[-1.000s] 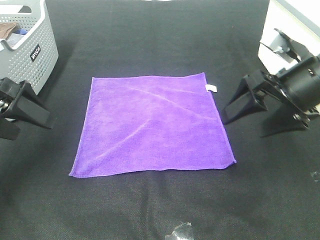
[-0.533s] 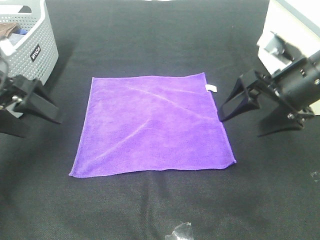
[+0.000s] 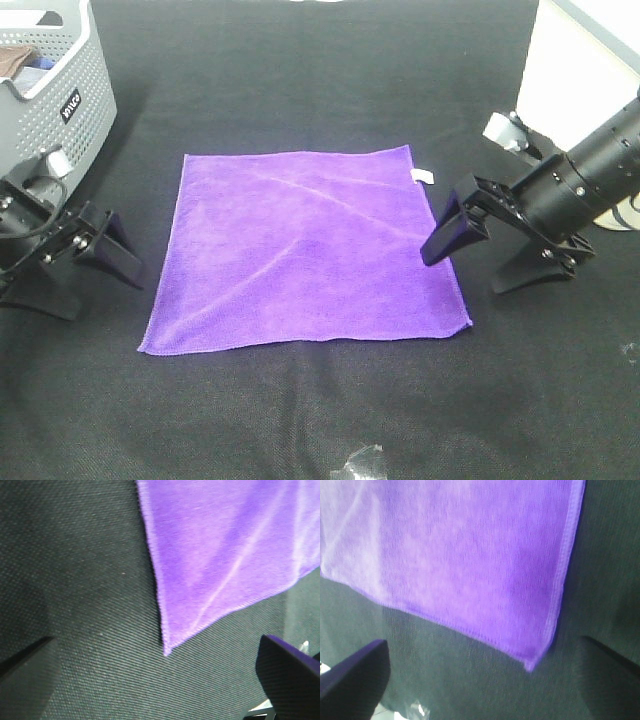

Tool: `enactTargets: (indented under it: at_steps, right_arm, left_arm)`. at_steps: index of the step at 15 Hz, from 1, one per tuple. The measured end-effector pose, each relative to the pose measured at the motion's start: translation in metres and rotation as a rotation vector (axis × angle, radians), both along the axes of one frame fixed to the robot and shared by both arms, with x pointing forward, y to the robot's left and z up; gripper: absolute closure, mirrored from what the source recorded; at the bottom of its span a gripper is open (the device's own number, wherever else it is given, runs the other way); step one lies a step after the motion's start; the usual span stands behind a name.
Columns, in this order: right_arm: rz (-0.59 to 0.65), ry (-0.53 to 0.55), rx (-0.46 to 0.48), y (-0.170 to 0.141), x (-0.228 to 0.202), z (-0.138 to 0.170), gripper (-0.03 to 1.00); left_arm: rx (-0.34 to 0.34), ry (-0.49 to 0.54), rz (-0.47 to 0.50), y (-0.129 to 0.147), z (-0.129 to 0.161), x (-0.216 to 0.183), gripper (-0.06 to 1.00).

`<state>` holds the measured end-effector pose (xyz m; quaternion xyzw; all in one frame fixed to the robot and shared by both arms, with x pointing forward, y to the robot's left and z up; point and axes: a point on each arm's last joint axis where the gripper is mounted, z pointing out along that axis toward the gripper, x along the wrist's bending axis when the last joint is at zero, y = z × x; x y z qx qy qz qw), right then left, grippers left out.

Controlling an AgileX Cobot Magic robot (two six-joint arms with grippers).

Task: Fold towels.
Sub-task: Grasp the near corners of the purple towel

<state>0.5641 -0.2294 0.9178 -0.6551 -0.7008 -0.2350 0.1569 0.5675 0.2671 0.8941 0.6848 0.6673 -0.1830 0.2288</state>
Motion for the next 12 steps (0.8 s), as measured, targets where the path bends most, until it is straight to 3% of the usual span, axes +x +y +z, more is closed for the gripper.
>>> enactTargets:
  at_steps: [3, 6, 12]
  right_arm:
    - [0.000, 0.004, 0.000, 0.000, 0.006, -0.004, 0.02]
    - [0.022, 0.043, -0.022, -0.001, 0.006, -0.019, 0.02]
    - [0.036, 0.092, -0.040, -0.002, 0.006, -0.038, 0.02]
  left_arm:
    - [0.012, -0.003, 0.007, 0.001, -0.004, 0.002, -0.05]
    - [0.038, -0.042, -0.061, -0.025, -0.005, 0.009, -0.05]
    - [0.059, 0.029, -0.016, -0.034, -0.018, 0.018, -0.05]
